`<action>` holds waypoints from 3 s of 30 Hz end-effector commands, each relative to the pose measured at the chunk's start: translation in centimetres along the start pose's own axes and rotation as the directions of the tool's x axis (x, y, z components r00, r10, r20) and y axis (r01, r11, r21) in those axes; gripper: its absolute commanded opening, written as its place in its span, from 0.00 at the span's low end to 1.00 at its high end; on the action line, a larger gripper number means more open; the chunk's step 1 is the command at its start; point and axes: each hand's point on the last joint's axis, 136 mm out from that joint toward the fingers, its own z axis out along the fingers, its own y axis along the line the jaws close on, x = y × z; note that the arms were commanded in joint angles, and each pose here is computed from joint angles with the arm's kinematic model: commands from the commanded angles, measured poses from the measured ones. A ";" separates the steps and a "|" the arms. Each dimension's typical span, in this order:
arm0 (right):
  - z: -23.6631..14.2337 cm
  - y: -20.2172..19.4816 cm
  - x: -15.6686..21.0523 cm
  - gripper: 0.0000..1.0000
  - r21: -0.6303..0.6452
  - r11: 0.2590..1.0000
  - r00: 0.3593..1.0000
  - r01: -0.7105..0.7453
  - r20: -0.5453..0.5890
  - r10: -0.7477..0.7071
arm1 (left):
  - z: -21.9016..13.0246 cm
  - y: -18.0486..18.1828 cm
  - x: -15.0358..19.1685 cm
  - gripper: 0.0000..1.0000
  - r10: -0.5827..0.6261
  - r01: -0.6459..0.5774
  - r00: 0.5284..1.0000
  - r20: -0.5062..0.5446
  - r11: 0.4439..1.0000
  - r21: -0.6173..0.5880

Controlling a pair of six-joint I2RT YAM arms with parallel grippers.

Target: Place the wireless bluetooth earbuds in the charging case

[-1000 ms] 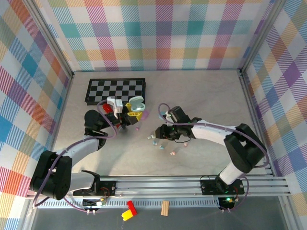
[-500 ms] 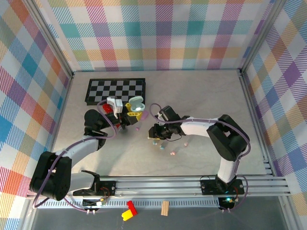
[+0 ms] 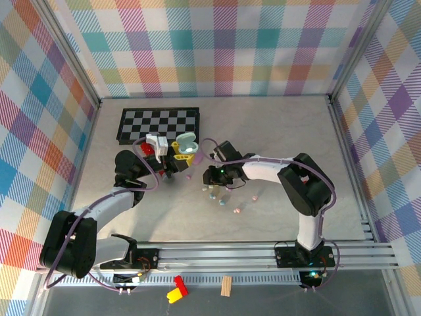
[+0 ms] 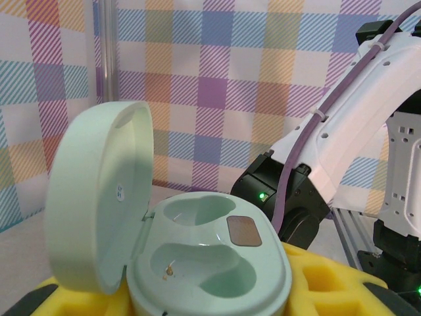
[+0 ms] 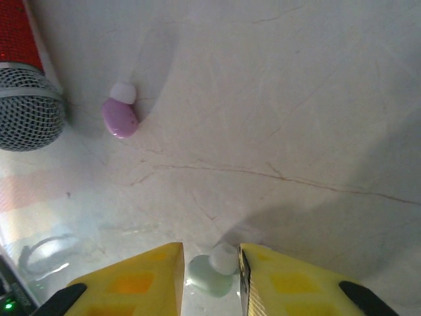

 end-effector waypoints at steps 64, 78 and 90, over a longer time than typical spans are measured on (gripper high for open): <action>-2.4 -0.5 3.5 0.60 -0.019 0.993 0.990 0.120 -0.072 -0.121 | -1.5 3.5 -1.1 0.25 0.024 -0.015 0.997 0.079 0.994 -0.105; -1.9 -0.2 1.4 0.59 0.031 0.949 0.946 0.315 -0.096 -0.310 | -2.8 3.5 -2.0 0.24 0.046 -0.031 0.994 0.094 0.988 -0.151; 0.2 -1.0 3.3 0.57 -0.034 0.958 0.940 0.286 -0.183 -0.288 | -3.7 3.2 -3.1 0.24 0.067 -0.045 0.990 0.121 0.983 -0.177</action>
